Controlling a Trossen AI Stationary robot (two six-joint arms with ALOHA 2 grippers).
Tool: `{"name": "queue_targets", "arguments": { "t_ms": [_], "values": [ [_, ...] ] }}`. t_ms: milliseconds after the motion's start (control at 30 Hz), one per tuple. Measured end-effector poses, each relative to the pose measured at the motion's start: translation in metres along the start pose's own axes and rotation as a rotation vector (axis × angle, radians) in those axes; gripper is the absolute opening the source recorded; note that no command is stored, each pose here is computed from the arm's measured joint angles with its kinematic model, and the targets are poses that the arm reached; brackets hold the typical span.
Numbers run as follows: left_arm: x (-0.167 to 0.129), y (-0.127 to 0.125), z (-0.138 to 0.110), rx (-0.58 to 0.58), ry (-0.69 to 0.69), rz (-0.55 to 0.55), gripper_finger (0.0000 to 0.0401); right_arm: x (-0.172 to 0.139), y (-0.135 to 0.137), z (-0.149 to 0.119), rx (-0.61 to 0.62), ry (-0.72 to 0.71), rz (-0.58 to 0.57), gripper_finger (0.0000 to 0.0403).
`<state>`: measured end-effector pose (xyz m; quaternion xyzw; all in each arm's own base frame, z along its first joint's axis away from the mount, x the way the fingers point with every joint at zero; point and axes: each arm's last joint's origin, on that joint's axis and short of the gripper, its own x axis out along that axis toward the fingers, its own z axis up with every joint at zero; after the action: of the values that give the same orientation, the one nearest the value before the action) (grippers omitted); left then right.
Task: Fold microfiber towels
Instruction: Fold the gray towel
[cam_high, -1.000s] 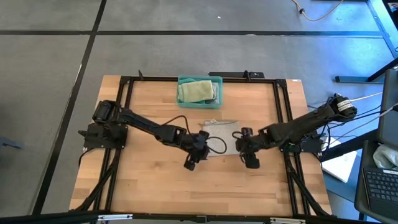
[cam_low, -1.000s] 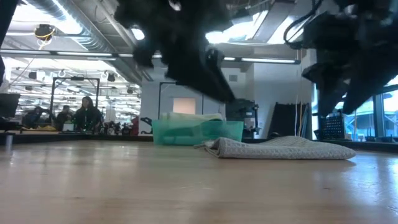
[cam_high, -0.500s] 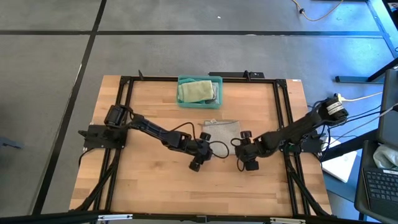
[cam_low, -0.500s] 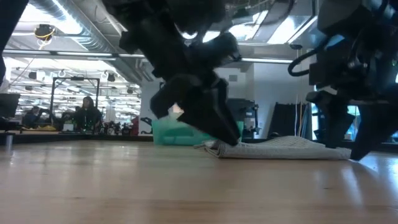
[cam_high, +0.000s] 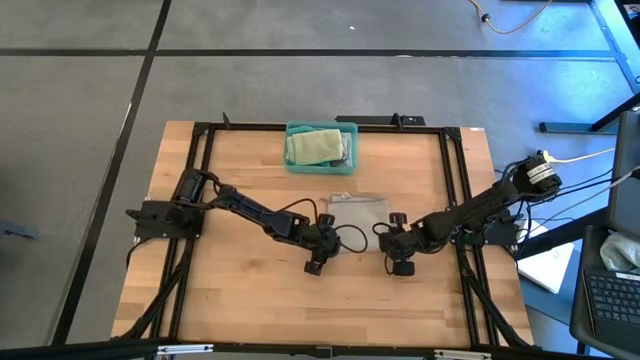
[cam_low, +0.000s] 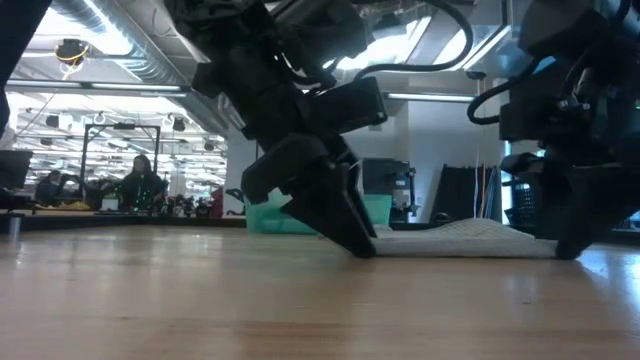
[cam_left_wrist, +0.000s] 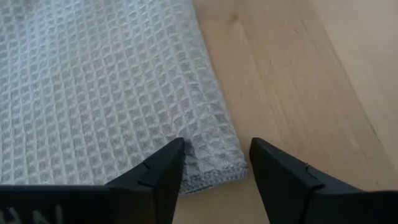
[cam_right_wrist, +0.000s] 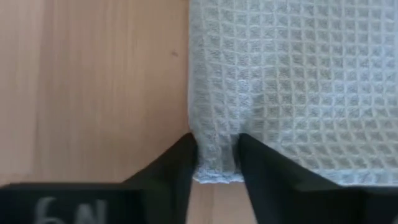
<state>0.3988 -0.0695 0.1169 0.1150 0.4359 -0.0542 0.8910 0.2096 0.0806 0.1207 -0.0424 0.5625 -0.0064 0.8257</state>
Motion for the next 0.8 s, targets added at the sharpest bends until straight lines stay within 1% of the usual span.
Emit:
{"name": "queue_targets", "arguments": {
  "t_ms": [100,167,233,267,400,467,533,633,700,800],
  "values": [
    [0.0,0.0,-0.001,-0.023,0.004,-0.002,0.0162,0.0,0.0,0.001,0.007,-0.013,0.003,0.0087],
    [0.0,0.0,0.001,-0.053,0.015,-0.003,0.0141,0.0,0.001,0.003,0.01,-0.015,0.012,0.005],
    [-0.002,0.0,0.005,-0.071,0.042,-0.005,0.0113,-0.002,0.002,0.006,0.016,-0.012,0.058,0.0019],
    [-0.004,0.0,0.008,-0.074,0.061,-0.004,0.0097,-0.003,0.004,0.009,0.018,-0.01,0.094,0.0014],
    [-0.012,0.0,0.026,-0.081,0.103,-0.005,0.0028,-0.011,0.01,0.021,0.052,0.015,0.208,0.0025],
    [-0.019,0.002,0.037,-0.089,0.117,-0.01,0.0008,-0.019,0.013,0.032,0.084,0.016,0.242,0.0024],
    [-0.026,0.004,0.045,-0.108,0.143,-0.01,0.0008,-0.029,0.014,0.038,0.102,0.025,0.274,0.0015],
    [-0.035,0.005,0.054,-0.106,0.182,-0.014,0.0005,-0.043,0.015,0.045,0.118,0.017,0.323,0.0009],
    [-0.039,0.006,0.057,-0.104,0.199,-0.014,0.0003,-0.054,0.013,0.047,0.134,0.012,0.325,0.0012],
    [-0.043,0.01,0.059,-0.107,0.222,-0.013,0.0003,-0.063,0.009,0.042,0.14,0.033,0.298,0.0023]
  ]
}}
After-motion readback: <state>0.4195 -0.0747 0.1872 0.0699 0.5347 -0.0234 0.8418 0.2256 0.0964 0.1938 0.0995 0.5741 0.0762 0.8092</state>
